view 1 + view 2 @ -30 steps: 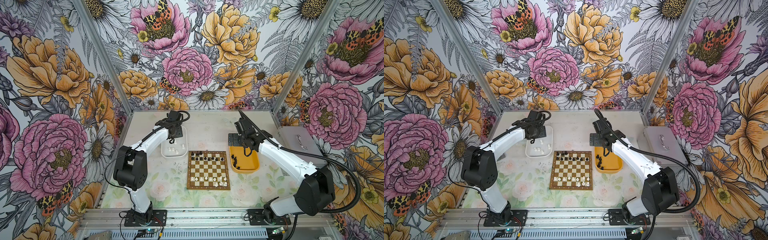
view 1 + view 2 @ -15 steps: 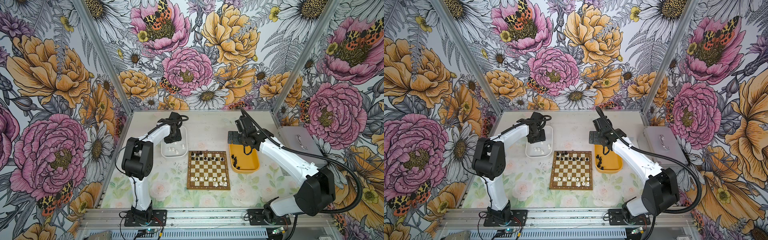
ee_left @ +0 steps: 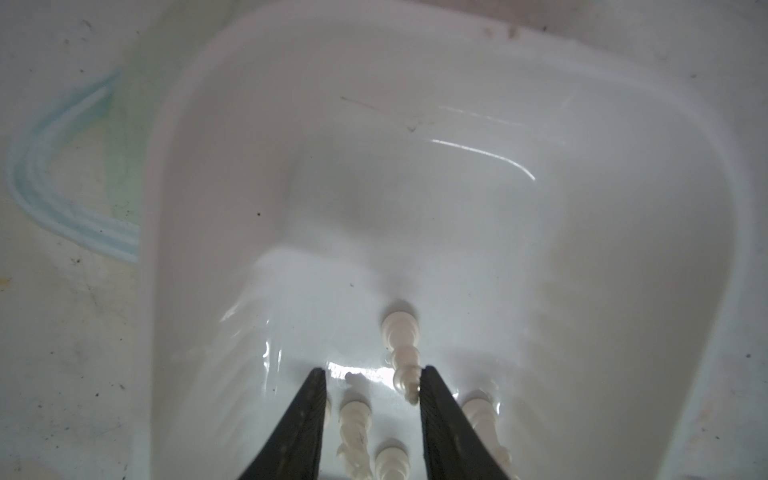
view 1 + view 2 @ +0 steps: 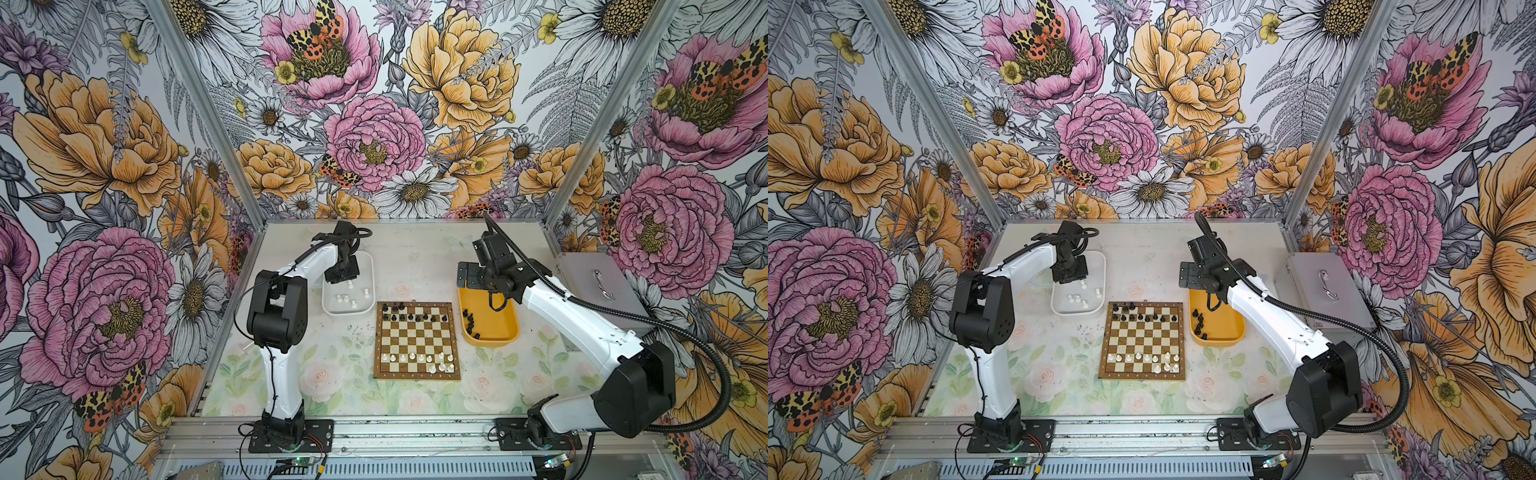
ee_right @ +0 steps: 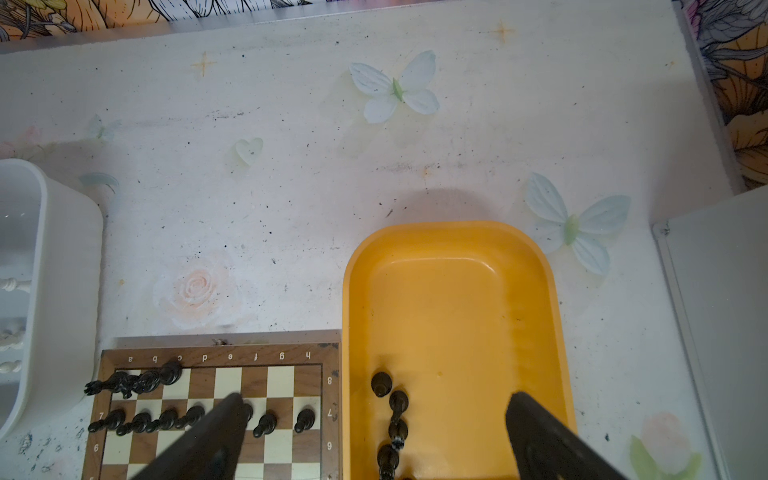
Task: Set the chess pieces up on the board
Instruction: 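Lower the left gripper into the white tub and grasp a white piece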
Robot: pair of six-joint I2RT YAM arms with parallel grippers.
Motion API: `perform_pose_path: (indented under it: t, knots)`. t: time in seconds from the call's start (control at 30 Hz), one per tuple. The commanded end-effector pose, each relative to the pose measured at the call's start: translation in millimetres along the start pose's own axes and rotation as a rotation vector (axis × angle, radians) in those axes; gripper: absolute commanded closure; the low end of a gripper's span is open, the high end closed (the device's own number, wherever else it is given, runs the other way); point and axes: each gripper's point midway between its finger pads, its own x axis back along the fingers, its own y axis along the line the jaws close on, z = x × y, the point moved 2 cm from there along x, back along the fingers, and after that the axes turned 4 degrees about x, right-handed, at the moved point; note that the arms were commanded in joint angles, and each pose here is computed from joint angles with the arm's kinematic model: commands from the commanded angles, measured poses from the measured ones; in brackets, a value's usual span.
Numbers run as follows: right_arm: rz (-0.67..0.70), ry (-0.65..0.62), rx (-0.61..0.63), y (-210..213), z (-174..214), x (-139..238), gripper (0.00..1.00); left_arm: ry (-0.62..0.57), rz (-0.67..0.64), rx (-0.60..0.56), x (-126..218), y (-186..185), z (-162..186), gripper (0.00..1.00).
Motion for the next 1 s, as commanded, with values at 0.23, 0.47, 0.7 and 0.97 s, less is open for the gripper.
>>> perform_pose_path:
  t: [0.23, 0.47, 0.7, 0.97]
  knots:
    - [0.002, -0.024, -0.010, -1, -8, 6, 0.00, 0.006, 0.029, -0.022, -1, -13, -7, 0.60]
    - [0.013, -0.022, -0.016, -5, -4, 8, 0.00, 0.016, 0.036, -0.037, -6, -21, -6, 0.60]
    - [0.021, -0.026, -0.019, -8, -2, 11, 0.00, 0.022, 0.030, -0.051, -8, -24, -4, 0.61]
    - [0.024, -0.022, -0.018, -8, 0, 10, 0.00, 0.025, 0.016, -0.052, -11, -21, -4, 0.67]
